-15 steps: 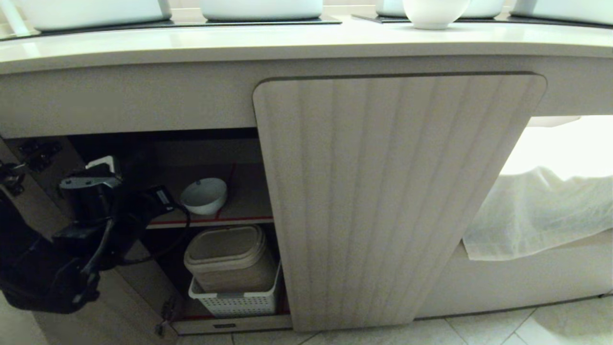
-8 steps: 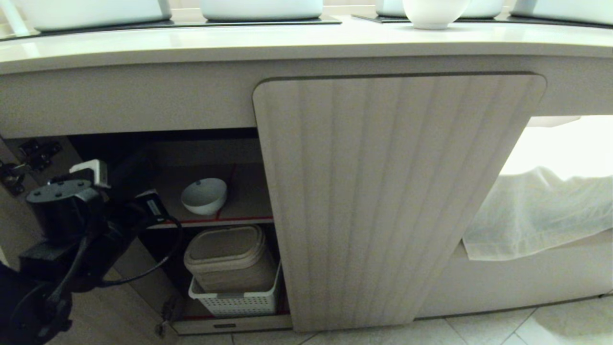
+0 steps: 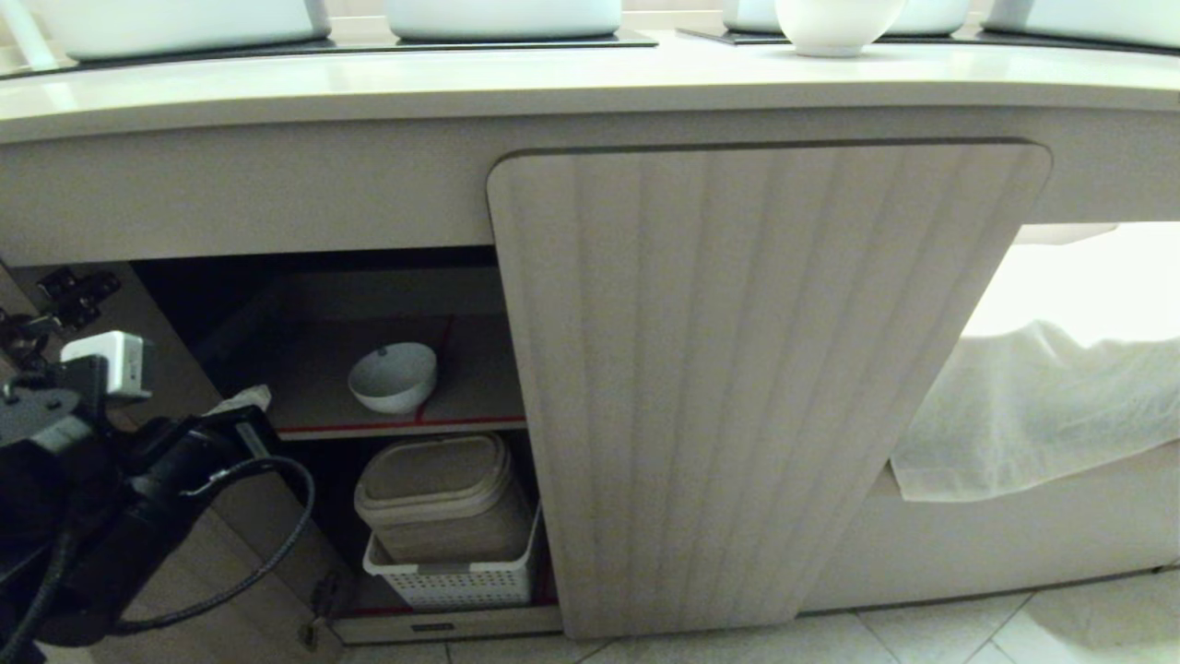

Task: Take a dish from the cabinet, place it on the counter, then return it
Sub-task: Close the cabinet door

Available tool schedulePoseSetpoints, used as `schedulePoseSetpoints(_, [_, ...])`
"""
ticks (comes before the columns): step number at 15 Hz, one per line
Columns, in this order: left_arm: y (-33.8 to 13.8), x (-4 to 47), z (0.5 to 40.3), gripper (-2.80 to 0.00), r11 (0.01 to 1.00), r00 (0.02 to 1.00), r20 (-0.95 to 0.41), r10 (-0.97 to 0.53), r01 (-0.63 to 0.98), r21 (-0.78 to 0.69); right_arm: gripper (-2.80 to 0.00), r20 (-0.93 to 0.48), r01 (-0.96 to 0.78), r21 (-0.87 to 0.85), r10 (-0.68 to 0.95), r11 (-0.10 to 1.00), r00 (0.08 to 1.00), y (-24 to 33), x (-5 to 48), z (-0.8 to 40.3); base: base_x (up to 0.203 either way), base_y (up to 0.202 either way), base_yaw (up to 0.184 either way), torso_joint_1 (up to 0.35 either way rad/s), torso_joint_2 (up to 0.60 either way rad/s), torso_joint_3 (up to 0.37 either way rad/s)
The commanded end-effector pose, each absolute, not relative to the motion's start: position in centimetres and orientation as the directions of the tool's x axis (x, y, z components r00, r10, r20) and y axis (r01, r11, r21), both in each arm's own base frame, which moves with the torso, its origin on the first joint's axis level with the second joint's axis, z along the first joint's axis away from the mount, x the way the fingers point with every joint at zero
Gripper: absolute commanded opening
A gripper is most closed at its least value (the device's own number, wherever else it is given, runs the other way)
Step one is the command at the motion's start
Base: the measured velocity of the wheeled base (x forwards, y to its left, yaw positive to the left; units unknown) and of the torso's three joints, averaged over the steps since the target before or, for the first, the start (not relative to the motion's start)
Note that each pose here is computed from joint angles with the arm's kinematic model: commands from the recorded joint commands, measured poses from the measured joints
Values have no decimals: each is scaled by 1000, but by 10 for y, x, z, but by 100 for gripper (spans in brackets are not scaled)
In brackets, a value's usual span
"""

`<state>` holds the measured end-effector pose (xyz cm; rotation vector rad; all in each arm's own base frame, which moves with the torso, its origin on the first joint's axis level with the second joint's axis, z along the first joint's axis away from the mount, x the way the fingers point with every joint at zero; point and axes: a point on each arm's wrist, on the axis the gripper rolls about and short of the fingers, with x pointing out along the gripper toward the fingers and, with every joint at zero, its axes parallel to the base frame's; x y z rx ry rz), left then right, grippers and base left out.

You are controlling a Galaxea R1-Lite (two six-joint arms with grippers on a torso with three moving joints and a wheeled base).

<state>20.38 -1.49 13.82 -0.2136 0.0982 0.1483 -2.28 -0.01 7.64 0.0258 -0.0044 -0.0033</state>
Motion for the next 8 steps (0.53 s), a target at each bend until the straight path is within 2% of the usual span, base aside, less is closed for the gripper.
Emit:
schedulePoseSetpoints(1, [-13,184,144,-280,969,988,-72,138,-149,-197,-280,5,3,26,-3,1000,1000,0,-23,76,0,0,0,0,0,0])
schedulePoseSetpoints(8, [0,130,142,-280,977,981,-18,192,-193,-93,-280,5,3,26,-3,1000,1000,0,-23,76,0,0,0,0,0,0])
